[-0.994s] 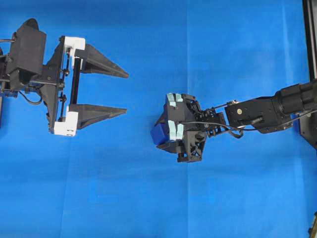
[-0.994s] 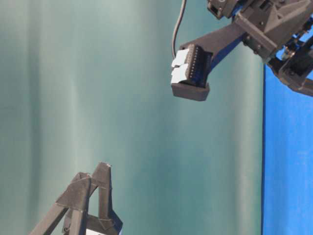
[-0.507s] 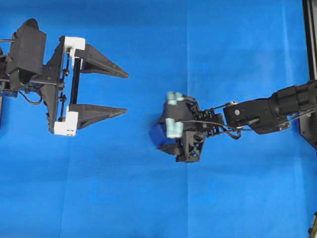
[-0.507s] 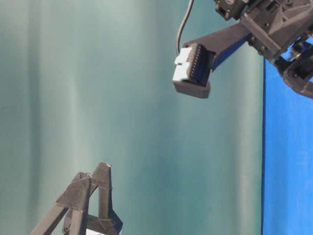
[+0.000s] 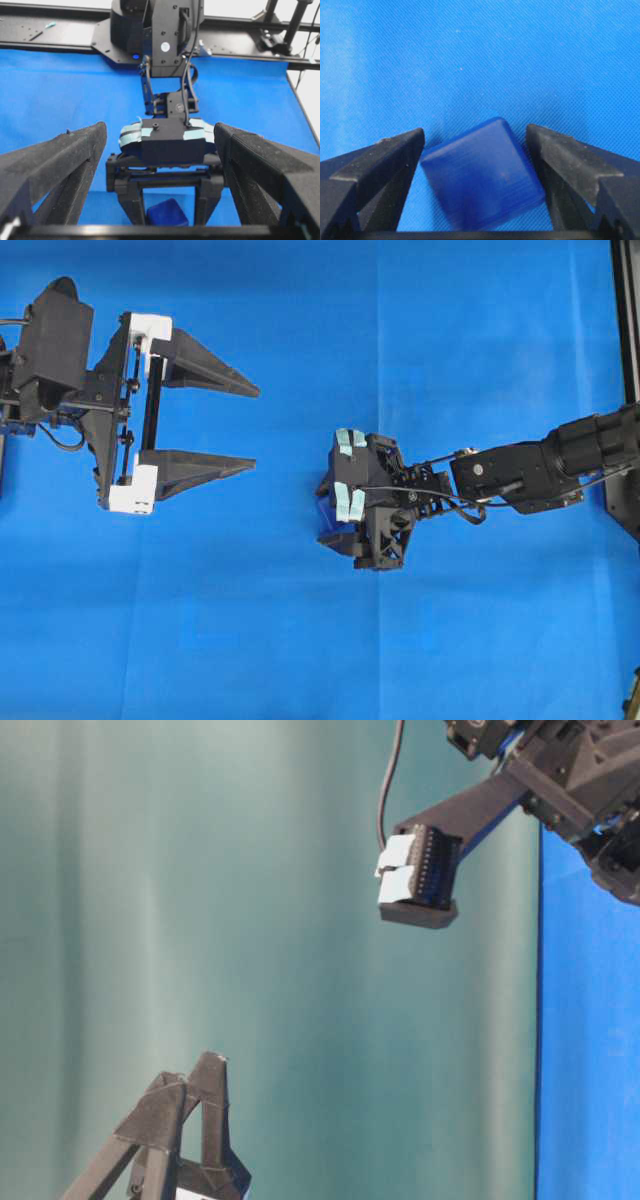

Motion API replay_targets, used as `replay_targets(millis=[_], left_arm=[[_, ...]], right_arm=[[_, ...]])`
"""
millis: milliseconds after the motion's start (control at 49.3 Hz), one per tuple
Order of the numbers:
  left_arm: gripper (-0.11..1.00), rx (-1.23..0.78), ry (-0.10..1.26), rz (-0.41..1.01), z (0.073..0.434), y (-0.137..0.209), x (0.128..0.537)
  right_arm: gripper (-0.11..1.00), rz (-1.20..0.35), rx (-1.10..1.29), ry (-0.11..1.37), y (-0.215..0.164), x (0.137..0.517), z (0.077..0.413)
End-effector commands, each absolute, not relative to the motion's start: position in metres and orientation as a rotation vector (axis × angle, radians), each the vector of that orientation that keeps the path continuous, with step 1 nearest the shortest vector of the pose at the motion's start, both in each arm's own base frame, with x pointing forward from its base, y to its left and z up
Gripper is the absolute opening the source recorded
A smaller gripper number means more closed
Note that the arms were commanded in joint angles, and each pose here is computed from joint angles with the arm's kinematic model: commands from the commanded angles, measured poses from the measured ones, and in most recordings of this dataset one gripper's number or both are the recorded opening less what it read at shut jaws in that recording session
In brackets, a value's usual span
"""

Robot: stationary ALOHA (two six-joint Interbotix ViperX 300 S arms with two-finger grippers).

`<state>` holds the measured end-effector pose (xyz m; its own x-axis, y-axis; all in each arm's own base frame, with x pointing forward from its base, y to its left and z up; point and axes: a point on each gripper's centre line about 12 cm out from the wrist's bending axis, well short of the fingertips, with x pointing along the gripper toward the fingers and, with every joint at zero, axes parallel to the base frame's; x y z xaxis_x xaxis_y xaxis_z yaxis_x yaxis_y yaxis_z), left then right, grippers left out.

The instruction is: Handover the blue block to the right arm after grasping it with the left arm, then place it in the designated position.

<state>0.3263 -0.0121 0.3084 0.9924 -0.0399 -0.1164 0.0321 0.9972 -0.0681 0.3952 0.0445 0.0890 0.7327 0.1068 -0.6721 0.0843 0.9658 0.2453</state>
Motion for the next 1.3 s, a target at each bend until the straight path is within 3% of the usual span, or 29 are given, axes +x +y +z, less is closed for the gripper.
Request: replay_targets(millis=[0,872,1278], left_arm=[[0.93,-0.067,0.075,-0.037,0.322,-0.012,0.326],[0.93,-0.067,0.072,-0.038,0.323,-0.012,0.326],[0.93,-0.067,0.07,-0.038,0.324,-0.012,0.326]], right_arm=[[0.87,0.03,0.265,0.692,0.048,0.4,0.117],[0.86,-0.021,0.163,0.559,0.031,0.335,0.286],[0.86,-0.053,0.121,0.504,0.021,0.302,0.325]])
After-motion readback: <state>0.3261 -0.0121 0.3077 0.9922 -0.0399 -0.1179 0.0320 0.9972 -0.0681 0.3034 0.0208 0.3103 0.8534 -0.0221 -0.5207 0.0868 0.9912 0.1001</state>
